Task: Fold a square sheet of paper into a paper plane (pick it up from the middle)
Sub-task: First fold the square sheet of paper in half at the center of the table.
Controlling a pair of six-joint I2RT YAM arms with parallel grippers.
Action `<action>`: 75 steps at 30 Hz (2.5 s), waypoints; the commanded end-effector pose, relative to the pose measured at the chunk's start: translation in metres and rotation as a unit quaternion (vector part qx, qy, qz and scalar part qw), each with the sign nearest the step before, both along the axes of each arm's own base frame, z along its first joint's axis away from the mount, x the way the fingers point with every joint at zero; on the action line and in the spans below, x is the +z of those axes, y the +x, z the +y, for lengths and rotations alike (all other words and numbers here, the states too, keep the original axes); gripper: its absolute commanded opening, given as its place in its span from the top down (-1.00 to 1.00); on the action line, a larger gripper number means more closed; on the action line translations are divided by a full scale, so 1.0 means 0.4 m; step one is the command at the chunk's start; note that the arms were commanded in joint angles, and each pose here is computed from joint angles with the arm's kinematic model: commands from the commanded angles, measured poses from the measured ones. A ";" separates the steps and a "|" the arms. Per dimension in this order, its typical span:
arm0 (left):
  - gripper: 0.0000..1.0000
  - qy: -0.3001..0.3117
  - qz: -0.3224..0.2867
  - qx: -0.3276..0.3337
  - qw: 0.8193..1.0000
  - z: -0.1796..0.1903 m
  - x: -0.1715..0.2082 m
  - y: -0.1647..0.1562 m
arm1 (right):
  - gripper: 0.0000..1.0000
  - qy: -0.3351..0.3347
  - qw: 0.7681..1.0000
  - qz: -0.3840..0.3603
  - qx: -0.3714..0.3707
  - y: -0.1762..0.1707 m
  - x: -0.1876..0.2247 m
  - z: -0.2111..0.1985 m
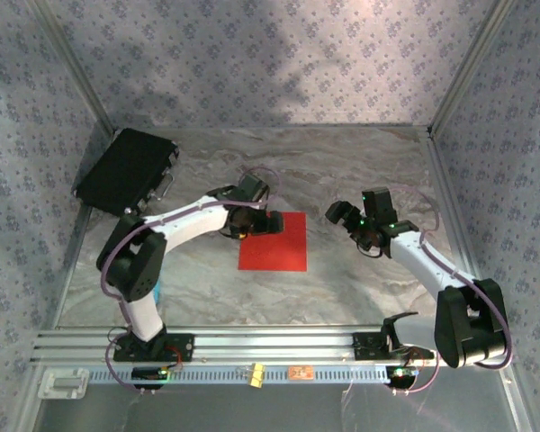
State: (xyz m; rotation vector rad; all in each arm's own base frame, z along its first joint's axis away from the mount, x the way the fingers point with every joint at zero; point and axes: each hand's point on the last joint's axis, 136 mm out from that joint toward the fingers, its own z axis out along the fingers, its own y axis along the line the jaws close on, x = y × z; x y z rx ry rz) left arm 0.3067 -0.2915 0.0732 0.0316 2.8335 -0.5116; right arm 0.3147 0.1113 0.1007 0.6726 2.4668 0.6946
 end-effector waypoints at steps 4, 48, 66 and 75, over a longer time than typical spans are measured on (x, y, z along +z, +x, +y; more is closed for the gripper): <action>-0.91 0.054 0.042 0.015 0.998 -0.017 -0.034 -0.011 | -0.97 -0.019 1.000 0.007 0.021 -0.018 -0.007 -0.017; -0.91 0.164 0.096 -0.013 0.982 -0.048 -0.147 -0.010 | -0.98 -0.002 1.000 0.022 0.008 -0.039 -0.030 -0.059; -0.96 0.154 0.069 -0.009 0.986 -0.065 -0.078 0.009 | -0.98 0.001 1.000 0.019 0.013 -0.040 -0.020 -0.056; -0.97 0.166 0.082 -0.012 0.983 -0.068 -0.108 0.004 | -0.98 0.005 0.999 0.031 0.024 -0.047 -0.042 -0.048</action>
